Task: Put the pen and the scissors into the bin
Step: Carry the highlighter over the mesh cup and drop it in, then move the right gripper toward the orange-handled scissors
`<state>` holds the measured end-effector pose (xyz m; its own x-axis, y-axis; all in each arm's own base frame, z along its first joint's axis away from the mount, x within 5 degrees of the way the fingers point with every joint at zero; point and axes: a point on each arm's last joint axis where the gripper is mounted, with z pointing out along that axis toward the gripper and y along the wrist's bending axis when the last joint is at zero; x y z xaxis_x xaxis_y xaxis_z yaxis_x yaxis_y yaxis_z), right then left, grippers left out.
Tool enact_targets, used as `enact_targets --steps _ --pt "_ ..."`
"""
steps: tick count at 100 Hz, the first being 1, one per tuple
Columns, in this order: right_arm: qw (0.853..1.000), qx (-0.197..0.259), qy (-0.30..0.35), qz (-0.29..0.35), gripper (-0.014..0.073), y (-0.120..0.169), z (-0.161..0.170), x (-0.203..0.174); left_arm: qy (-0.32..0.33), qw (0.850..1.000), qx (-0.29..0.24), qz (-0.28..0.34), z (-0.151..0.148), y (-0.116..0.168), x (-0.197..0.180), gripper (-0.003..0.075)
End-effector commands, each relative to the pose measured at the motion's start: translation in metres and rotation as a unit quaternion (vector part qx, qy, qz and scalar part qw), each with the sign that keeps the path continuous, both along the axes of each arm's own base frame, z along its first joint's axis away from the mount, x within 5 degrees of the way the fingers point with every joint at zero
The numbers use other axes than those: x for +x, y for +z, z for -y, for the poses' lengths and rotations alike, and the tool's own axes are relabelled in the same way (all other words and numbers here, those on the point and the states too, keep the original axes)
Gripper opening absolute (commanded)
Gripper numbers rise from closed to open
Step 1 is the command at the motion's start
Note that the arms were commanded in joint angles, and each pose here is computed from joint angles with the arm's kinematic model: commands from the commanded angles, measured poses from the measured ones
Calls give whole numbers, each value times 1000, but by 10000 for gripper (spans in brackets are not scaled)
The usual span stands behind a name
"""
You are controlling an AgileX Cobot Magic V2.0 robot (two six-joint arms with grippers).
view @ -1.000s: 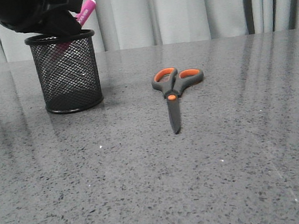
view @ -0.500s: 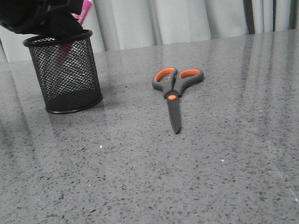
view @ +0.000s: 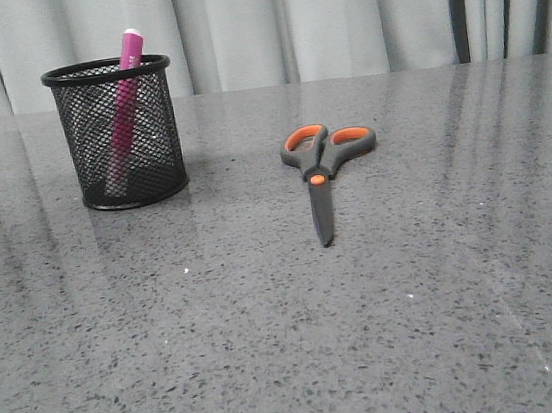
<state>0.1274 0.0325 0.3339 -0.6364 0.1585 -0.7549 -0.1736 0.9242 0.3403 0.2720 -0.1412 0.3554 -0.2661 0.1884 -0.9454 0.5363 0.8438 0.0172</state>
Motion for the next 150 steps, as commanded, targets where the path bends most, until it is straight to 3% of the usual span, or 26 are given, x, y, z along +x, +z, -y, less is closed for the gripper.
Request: enact_targets --steps 1,7,14,30,66,91,106,132,150 --pt "999 13 -9 36 421 14 0 4 13 996 -28 82 -10 41 -17 367" --pt "999 13 -7 33 421 13 0 3 10 995 -19 102 -14 50 -25 352" --pt "1000 13 -3 26 421 12 -1 2 8 993 -14 119 -18 58 -34 284" --pt "1000 14 1 18 421 11 -2 1 12 990 -19 139 -31 71 -51 -25" --pt "999 28 -4 29 421 14 -2 3 136 983 -33 119 -101 79 -71 -22" --pt "988 92 -47 111 410 31 0 12 215 964 -41 151 -128 39 -116 -22" --pt "989 85 10 124 410 31 -10 15 226 961 -50 154 -131 16 -134 -22" --pt "983 74 117 121 410 40 -44 35 231 957 -53 166 -132 12 -141 -22" --pt "985 71 131 92 410 27 -59 56 231 957 -53 166 -132 12 -141 -22"
